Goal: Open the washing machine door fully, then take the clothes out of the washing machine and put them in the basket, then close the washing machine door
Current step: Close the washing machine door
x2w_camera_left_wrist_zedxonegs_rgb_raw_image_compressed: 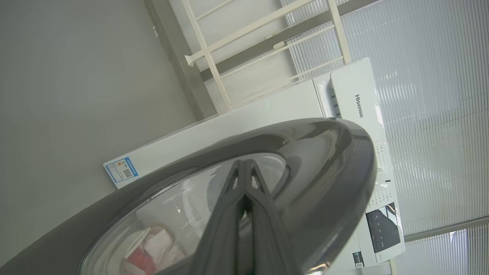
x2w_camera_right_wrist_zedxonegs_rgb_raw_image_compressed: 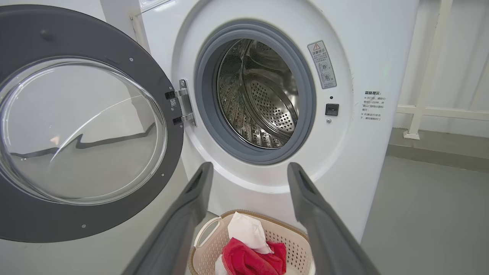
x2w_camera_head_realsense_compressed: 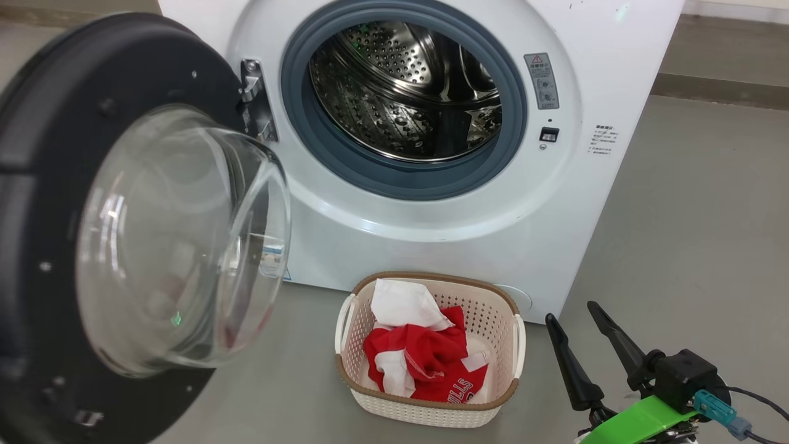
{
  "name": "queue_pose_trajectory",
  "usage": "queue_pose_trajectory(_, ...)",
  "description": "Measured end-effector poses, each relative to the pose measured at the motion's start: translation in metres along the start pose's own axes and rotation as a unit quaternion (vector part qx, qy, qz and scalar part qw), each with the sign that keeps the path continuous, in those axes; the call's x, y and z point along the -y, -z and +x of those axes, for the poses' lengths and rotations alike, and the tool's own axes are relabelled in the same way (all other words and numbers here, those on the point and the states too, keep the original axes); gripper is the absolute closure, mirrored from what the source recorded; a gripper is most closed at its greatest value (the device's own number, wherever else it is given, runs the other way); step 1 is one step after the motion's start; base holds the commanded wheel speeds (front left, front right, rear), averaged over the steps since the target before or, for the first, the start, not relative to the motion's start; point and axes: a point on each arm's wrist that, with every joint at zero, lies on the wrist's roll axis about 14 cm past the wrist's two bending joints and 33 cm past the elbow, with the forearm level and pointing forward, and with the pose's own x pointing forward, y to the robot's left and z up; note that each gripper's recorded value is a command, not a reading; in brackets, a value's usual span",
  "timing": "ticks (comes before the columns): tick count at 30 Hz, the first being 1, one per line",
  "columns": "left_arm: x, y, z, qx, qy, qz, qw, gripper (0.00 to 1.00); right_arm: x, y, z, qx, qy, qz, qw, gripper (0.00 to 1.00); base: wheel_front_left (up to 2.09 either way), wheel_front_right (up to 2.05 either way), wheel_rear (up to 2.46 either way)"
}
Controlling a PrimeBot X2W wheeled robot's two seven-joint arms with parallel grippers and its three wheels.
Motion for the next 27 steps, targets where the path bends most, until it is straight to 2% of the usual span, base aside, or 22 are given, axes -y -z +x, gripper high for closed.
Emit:
queue_pose_trajectory(5, -0.007, 0.036, 0.001, -0.043, 0.003, -0.012, 0.999, 1.00, 0.001, 0.000, 0.000, 0.001, 0.004, 0.002, 1.000, 0.00, 0.00, 0.00, 0.00)
queue_pose_trajectory(27, 0.018, 0.079, -0.016, -0.099, 0.049, 0.015, 0.994, 1.00, 0.012, 0.000, -0.005, 0.002, 0.022, 0.007, 1.000, 0.00, 0.00, 0.00, 0.00)
